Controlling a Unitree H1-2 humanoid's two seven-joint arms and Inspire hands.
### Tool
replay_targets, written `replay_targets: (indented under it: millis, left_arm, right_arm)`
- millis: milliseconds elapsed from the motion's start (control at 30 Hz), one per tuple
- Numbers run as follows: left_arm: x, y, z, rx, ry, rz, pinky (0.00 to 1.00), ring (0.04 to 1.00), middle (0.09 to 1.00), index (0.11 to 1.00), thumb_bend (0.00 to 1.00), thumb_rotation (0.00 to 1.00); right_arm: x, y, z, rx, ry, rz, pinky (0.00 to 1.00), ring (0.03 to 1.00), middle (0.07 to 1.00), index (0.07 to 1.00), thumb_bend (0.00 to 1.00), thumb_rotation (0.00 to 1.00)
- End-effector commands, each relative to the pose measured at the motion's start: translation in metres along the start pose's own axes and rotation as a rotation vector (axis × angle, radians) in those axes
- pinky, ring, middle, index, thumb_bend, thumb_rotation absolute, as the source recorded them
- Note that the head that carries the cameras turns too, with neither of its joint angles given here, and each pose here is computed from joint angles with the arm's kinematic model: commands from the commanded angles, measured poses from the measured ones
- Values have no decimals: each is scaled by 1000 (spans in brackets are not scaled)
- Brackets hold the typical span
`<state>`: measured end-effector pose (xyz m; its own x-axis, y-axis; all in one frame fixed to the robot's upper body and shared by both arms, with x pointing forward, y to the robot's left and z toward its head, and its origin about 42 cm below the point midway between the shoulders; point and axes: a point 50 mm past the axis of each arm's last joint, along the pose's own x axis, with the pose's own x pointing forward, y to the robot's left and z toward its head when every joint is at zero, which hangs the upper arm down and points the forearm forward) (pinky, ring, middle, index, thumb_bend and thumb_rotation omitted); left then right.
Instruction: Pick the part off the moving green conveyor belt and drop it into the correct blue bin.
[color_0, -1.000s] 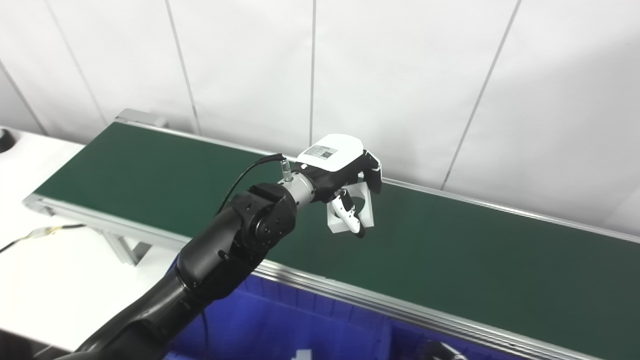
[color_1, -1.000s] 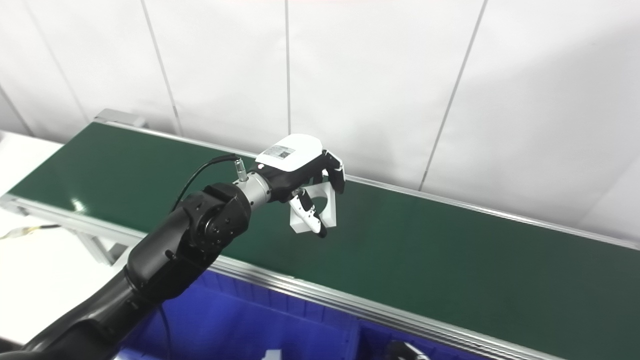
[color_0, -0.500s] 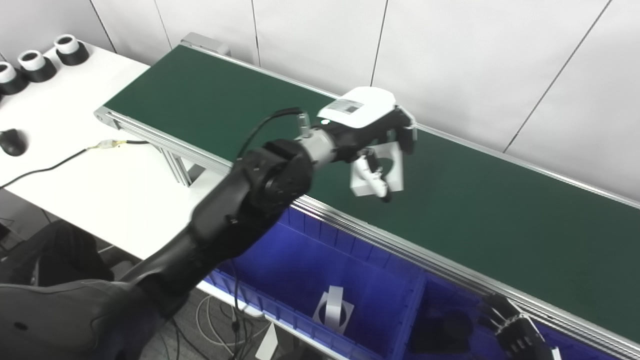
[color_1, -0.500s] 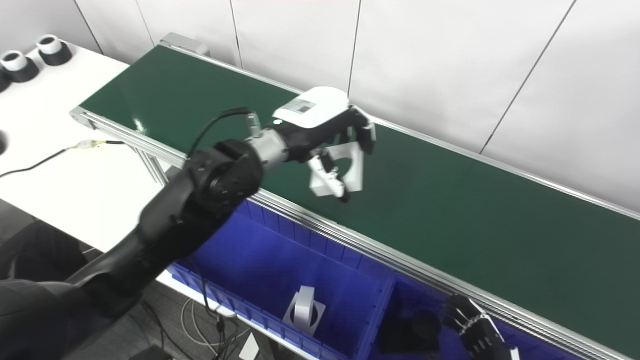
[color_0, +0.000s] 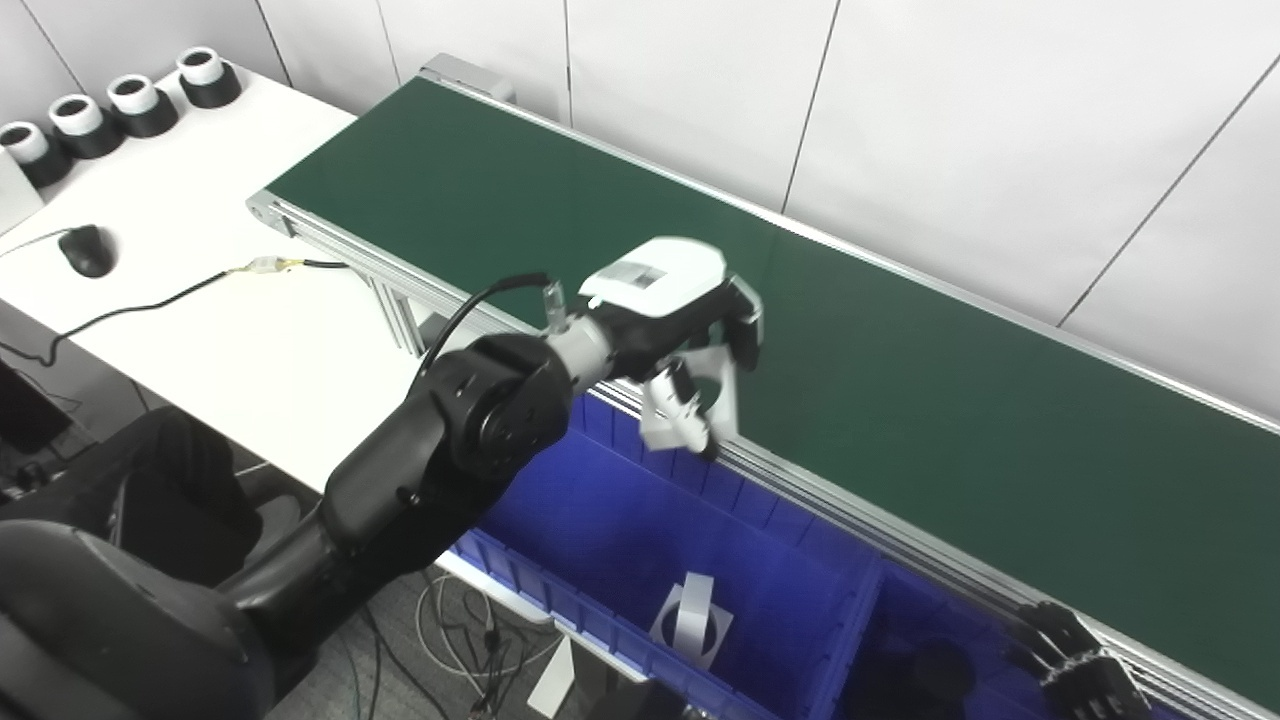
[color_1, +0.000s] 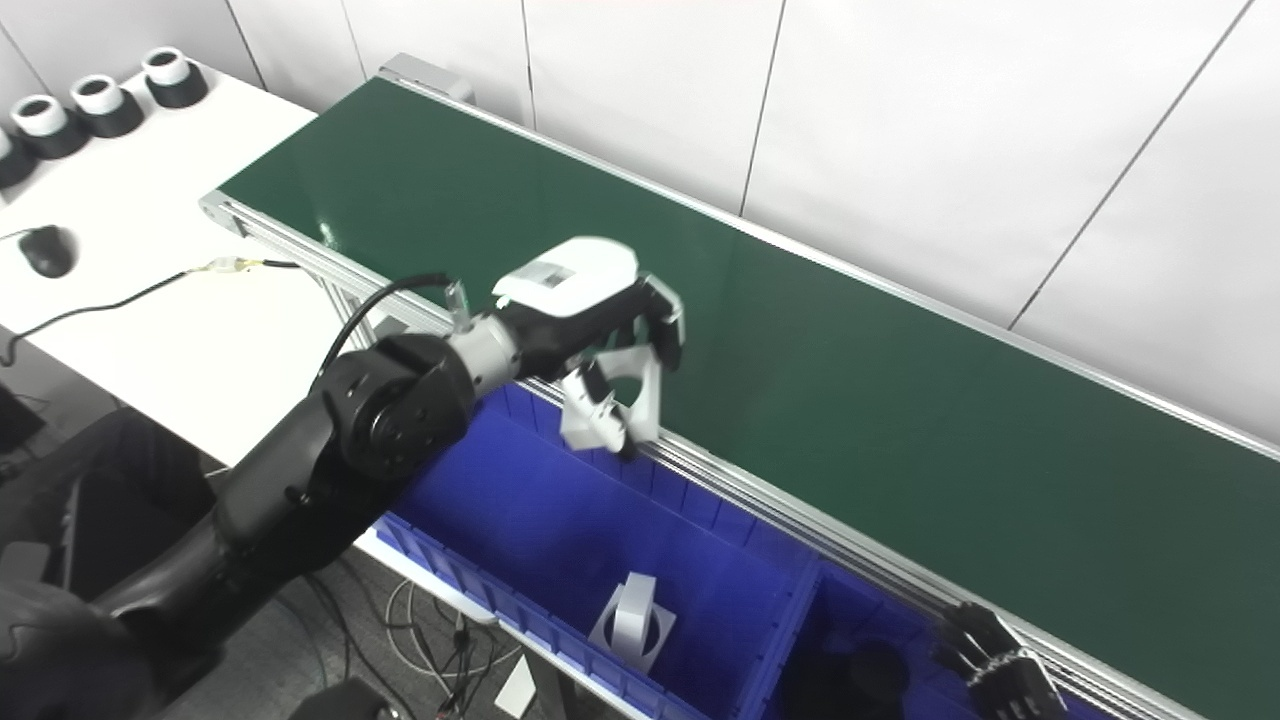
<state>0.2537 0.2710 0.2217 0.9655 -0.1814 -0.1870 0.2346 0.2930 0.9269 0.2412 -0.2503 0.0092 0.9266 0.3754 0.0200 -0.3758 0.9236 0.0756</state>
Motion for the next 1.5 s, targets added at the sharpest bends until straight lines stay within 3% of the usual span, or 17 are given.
replay_targets:
  millis: [0, 233, 500, 633, 867, 1367, 1400, 1433, 1467]
  left_arm:
    - [0, 4, -12, 78, 26, 40, 377, 401, 495, 540, 498, 0]
    - [7, -27, -38, 133, 96, -25, 346, 390, 474, 550, 496, 0]
    - [19, -53, -61, 121, 174, -40, 381, 406, 489, 543, 499, 0]
    - [23, -57, -69, 82, 201, -32, 329, 382, 476, 555, 495, 0]
    - [24, -62, -75, 56, 216, -17, 359, 389, 485, 556, 495, 0]
    - [21, -61, -69, 42, 218, -30, 358, 395, 486, 547, 498, 0]
    - [21, -59, -68, 44, 218, -55, 371, 432, 471, 534, 511, 0]
    - [21, -56, -67, 51, 214, -88, 416, 501, 556, 574, 702, 165]
    - [20, -53, -65, 61, 203, -122, 422, 510, 565, 587, 741, 192]
  right_arm:
    - [7, 1, 11, -25, -82, 13, 716, 767, 777, 760, 907, 244]
    - [8, 4, 12, -27, -86, 11, 707, 759, 779, 763, 902, 239]
    - [7, 6, 13, -24, -93, 10, 710, 767, 785, 770, 900, 229]
    - [6, 6, 14, -27, -95, 7, 703, 760, 783, 770, 898, 238]
    - [6, 7, 15, -36, -98, 7, 702, 757, 784, 766, 897, 239]
    - [5, 9, 16, -38, -101, 0, 706, 759, 781, 759, 904, 242]
    - [4, 10, 16, -39, -101, 0, 704, 758, 780, 759, 905, 245]
    - [5, 10, 17, -40, -102, 1, 705, 758, 779, 760, 902, 242]
    - [5, 10, 17, -40, -102, 2, 705, 758, 779, 760, 902, 242]
